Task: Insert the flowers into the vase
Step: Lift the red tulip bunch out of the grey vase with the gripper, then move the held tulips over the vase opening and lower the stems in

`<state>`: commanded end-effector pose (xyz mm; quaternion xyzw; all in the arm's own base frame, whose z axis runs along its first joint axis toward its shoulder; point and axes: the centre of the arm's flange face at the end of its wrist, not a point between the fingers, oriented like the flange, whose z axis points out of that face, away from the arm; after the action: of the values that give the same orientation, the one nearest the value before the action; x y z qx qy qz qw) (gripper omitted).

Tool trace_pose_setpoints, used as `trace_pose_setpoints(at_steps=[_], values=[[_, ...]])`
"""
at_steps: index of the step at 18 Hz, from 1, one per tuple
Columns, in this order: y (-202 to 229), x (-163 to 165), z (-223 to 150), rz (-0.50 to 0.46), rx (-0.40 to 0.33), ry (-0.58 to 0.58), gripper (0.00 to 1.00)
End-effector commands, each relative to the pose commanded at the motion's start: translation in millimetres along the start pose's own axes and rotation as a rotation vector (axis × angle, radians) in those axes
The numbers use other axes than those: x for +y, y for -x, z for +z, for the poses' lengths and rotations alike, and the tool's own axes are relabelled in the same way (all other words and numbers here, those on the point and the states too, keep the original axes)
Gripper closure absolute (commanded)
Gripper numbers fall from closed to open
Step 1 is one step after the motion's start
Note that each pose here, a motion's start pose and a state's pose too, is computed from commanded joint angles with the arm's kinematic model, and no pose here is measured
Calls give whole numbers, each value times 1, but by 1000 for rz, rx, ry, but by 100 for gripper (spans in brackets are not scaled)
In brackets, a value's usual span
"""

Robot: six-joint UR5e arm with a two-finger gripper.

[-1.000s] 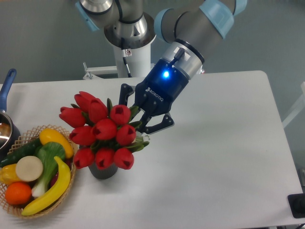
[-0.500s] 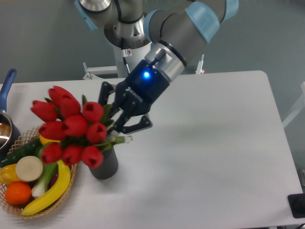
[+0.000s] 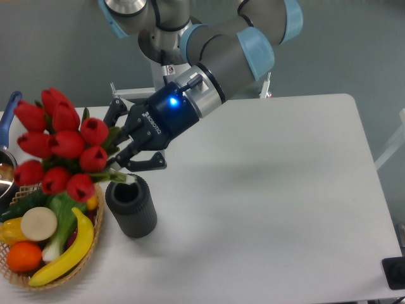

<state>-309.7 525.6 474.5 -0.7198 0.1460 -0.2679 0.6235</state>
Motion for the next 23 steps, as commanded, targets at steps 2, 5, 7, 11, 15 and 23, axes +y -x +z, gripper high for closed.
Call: trace_pose_setpoints(at_steps=[2,5,7,11,15,23], values=[[6,6,0,31,22,-28,72],[18,26,2,48,33,-40,72],[18,33,2,51,32,-40,72],[28,51,-1,72,29,-48,72],[32,55,-13,59,20,-71,72],[19,91,-21,23,12,-90,72]])
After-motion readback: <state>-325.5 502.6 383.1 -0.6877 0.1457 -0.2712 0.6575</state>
